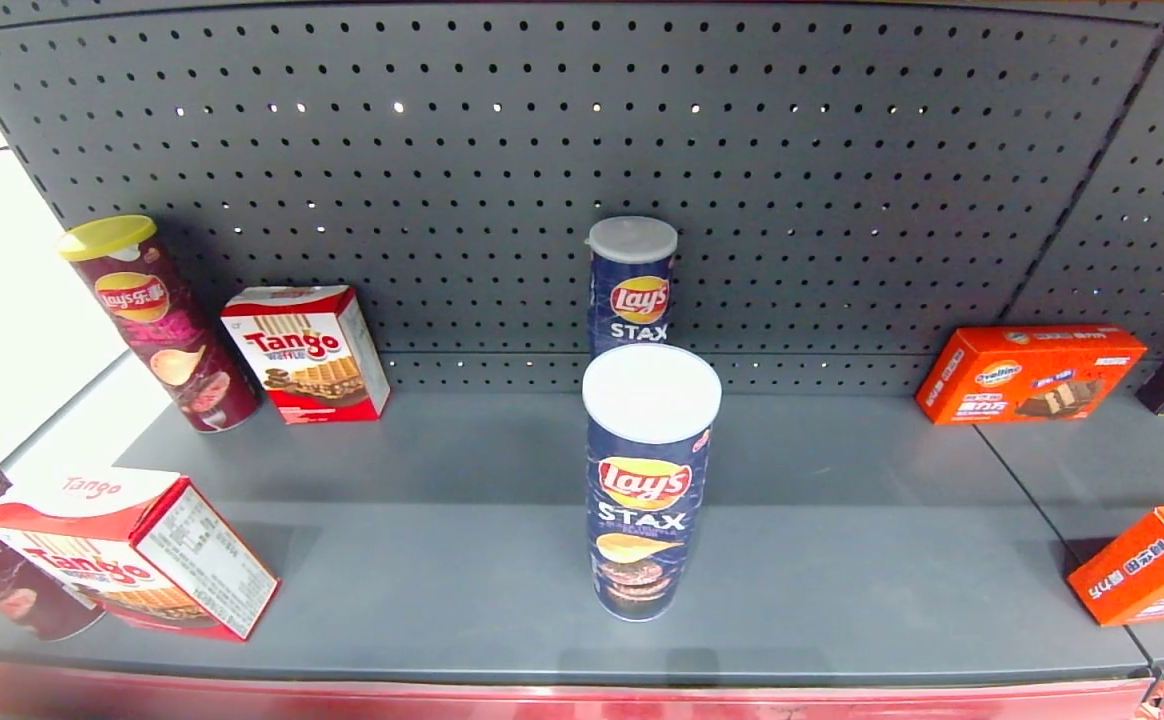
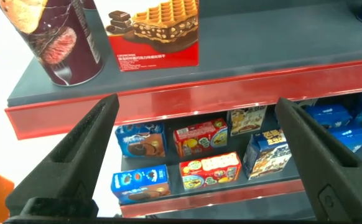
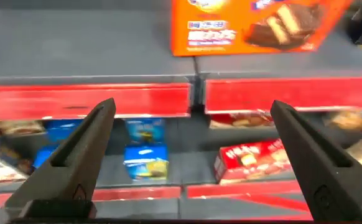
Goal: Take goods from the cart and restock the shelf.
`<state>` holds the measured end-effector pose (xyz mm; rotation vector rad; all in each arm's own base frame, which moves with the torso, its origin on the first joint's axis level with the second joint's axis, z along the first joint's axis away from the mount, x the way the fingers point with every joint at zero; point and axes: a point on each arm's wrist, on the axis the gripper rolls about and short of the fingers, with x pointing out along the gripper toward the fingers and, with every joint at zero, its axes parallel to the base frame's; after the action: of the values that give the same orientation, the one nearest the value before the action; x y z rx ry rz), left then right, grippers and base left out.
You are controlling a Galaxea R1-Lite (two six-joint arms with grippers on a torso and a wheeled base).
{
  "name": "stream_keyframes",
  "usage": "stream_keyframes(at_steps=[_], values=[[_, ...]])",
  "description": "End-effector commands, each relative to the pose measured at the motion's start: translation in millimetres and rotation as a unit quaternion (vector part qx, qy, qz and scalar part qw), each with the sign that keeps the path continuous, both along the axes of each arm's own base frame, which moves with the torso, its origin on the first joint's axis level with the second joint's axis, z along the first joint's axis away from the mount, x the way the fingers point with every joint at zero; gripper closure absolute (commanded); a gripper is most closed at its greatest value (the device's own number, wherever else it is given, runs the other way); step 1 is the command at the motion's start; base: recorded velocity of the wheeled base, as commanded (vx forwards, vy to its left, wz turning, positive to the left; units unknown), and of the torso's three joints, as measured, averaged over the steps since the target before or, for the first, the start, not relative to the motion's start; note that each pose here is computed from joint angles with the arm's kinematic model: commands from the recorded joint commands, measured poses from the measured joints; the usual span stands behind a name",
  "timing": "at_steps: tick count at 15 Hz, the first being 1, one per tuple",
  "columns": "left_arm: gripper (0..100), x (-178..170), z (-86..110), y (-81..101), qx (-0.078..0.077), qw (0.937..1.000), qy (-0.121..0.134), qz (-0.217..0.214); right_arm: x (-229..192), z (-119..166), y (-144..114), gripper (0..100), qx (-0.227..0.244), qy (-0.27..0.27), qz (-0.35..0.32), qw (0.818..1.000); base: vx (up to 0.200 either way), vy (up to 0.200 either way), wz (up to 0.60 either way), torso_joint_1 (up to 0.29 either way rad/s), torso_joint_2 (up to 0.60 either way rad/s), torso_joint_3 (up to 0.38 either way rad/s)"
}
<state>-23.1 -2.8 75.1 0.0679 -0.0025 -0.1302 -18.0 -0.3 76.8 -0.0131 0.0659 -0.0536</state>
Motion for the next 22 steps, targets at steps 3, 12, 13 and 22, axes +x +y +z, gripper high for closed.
stream_keyframes(at_steps=[3, 12, 13, 22], values=[[0, 0.1, 0.0, 0.0, -0.005, 1.0000, 0.001, 0.001, -4.1, -1.3, 0.6, 0, 0.006, -0.028, 0.021, 0.999, 0.000, 0.000, 0.00, 0.000, 0.00, 0.000], [0, 0.2, 0.0, 0.7, -0.019, 0.9997, 0.003, 0.016, -4.1, -1.3, 0.3, 0, 0.003, -0.028, 0.013, 1.000, 0.000, 0.000, 0.00, 0.000, 0.00, 0.000], [0, 0.2, 0.0, 0.7, -0.019, 0.9997, 0.003, 0.016, -4.1, -1.3, 0.3, 0, 0.003, -0.028, 0.012, 1.000, 0.000, 0.000, 0.00, 0.000, 0.00, 0.000], [0, 0.2, 0.0, 0.6, -0.019, 0.9997, 0.003, 0.015, -4.0, -1.3, 0.3, 0, 0.003, -0.027, 0.012, 1.000, 0.000, 0.000, 0.00, 0.000, 0.00, 0.000]])
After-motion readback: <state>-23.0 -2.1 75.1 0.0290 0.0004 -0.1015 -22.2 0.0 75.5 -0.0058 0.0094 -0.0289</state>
